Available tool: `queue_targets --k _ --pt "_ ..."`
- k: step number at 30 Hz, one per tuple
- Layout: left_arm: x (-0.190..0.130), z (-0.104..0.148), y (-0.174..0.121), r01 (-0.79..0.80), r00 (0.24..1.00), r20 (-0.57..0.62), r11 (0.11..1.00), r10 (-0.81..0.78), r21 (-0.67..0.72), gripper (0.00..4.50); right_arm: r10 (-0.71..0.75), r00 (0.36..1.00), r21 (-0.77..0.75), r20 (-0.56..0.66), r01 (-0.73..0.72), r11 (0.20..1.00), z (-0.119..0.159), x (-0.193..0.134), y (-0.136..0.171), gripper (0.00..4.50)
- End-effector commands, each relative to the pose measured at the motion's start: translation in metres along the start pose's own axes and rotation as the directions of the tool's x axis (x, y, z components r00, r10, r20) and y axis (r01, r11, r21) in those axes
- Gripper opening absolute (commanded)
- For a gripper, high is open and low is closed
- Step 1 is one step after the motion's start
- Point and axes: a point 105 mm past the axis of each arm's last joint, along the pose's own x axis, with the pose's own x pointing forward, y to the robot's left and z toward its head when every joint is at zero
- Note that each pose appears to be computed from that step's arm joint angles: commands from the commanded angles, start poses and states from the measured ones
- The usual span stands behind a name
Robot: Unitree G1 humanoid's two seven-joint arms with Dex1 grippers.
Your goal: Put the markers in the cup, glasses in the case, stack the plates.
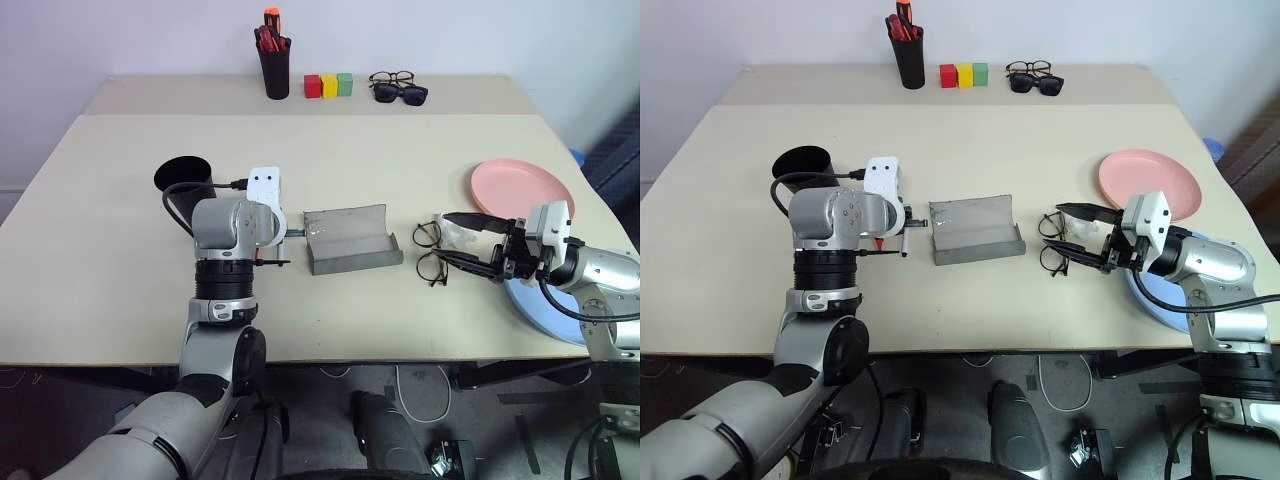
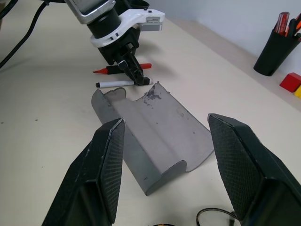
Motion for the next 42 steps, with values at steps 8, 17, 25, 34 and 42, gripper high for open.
queue_targets --k 8,17,25,34,42 --pt "0.001 -0.004 0.007 -0.052 0.999 -0.011 0.999 0.052 0.014 0.02 -0.019 0.999 -0.058 0.035 0.021 0.998 0.014 -0.001 -0.005 2.86" --pt "-0.021 0.018 0.000 -0.006 0.986 0.169 0.993 -0.013 0.115 0.02 -0.033 0.999 -0.062 0.038 0.035 0.997 0.013 0.000 -0.010 2.86" --pt "-0.088 0.069 -0.022 -0.105 0.741 0.640 0.906 -0.204 0.410 0.02 -0.046 0.998 -0.050 0.036 0.048 0.998 0.010 0.000 -0.016 2.86" --pt "-0.139 0.109 0.018 -0.355 0.314 0.949 0.922 -0.036 0.152 0.02 -0.057 0.997 -0.058 0.042 0.059 0.997 0.012 0.002 -0.022 2.86" --pt "-0.141 0.117 0.094 -0.551 0.125 0.968 0.827 0.217 -0.114 0.02 -0.047 0.998 -0.059 0.049 0.049 0.997 0.014 0.006 -0.025 2.86"
